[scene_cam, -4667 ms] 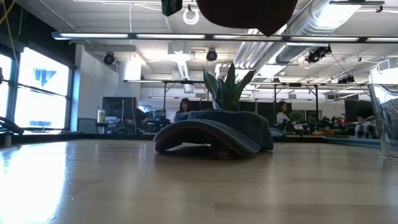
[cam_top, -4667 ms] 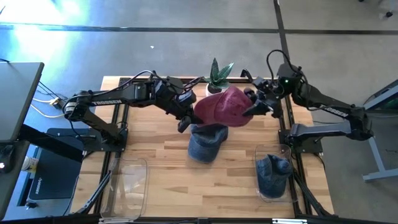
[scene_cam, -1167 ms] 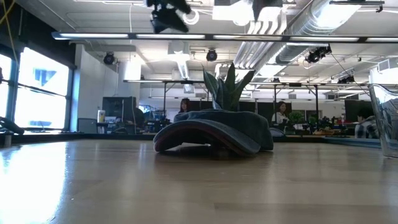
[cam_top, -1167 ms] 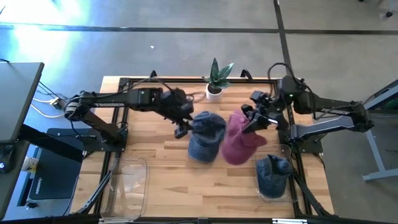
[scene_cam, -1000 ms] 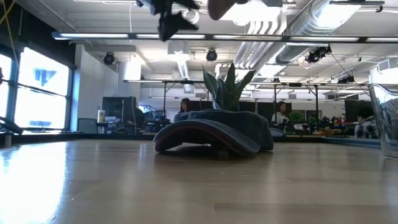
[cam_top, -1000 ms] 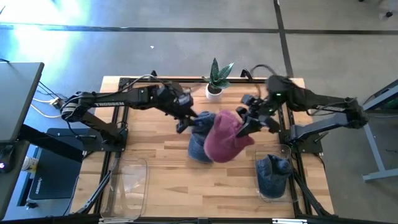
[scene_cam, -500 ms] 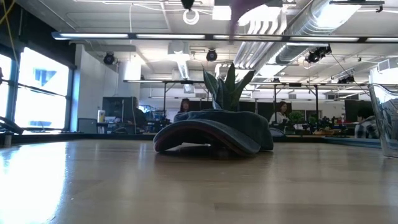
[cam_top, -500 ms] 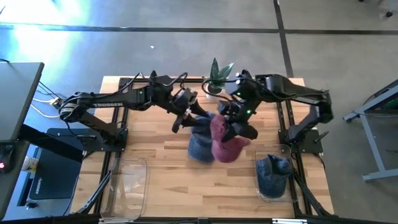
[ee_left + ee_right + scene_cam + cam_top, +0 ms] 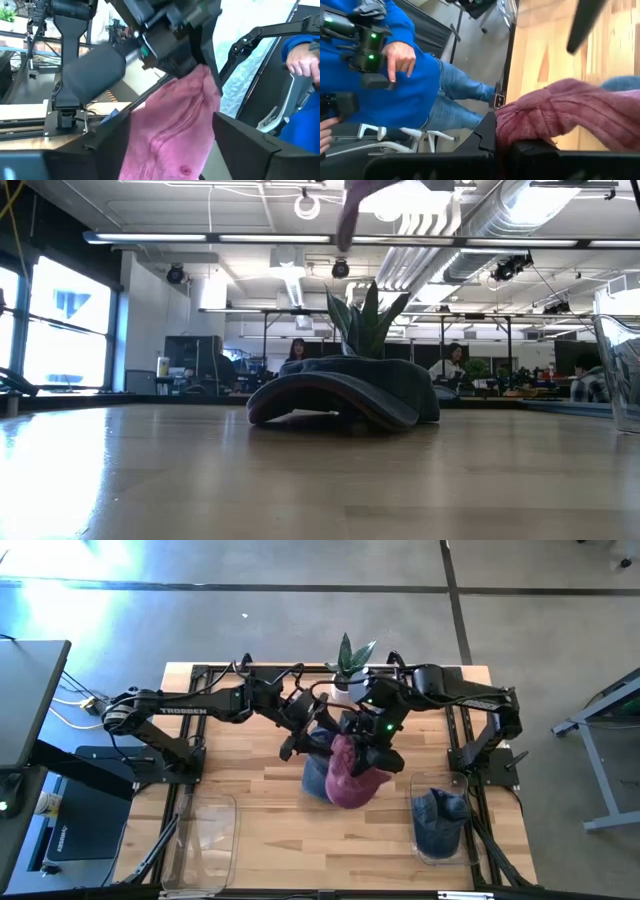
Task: Pick & Place hat
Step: Put the red cap into the left transparent bin
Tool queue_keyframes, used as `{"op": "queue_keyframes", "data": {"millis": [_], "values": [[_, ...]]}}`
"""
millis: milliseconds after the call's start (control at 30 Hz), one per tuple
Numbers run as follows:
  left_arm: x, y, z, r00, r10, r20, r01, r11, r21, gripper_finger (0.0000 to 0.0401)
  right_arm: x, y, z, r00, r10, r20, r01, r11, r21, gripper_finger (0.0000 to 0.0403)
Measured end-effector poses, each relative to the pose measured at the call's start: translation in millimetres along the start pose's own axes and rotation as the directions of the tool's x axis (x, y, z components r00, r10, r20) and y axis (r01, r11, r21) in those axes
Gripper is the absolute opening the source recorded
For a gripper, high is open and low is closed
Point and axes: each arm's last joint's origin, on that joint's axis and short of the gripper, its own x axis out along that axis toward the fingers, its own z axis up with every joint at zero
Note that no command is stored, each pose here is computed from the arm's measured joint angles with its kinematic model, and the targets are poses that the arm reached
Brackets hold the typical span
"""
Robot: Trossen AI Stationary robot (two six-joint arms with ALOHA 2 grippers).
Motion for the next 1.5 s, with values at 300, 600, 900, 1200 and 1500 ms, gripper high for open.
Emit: {"op": "queue_keyframes", "data": {"millis": [300, 600, 900, 1200, 1500], "values": [[11, -7, -4, 0.999, 0.052, 0.014, -0.053, 0.994, 0.1, 0.0331, 0, -2, -7, 0.998, -0.018, -0.055, 0.019, 1.0, 0.017, 0.0002], [34, -14, -17, 0.998, 0.038, 0.039, -0.045, 0.984, 0.173, 0.0328, 0, -1, -7, 0.998, 0.009, -0.064, -0.013, 0.998, -0.056, 0.0002], [41, -15, -22, 0.995, -0.094, 0.022, 0.091, 0.988, 0.123, 0.0294, -3, -4, -7, 0.998, 0.019, -0.065, -0.023, 0.997, -0.071, 0.0003], [41, -17, -25, 0.984, -0.177, -0.015, 0.178, 0.978, 0.11, 0.0148, -11, -1, -9, 0.998, 0.029, -0.048, -0.034, 0.995, -0.099, 0.0003], [36, -24, -19, 0.937, -0.347, -0.026, 0.348, 0.93, 0.119, 0.0032, -8, 9, -12, 0.997, 0.05, -0.06, -0.057, 0.99, -0.131, 0.0003]]}}
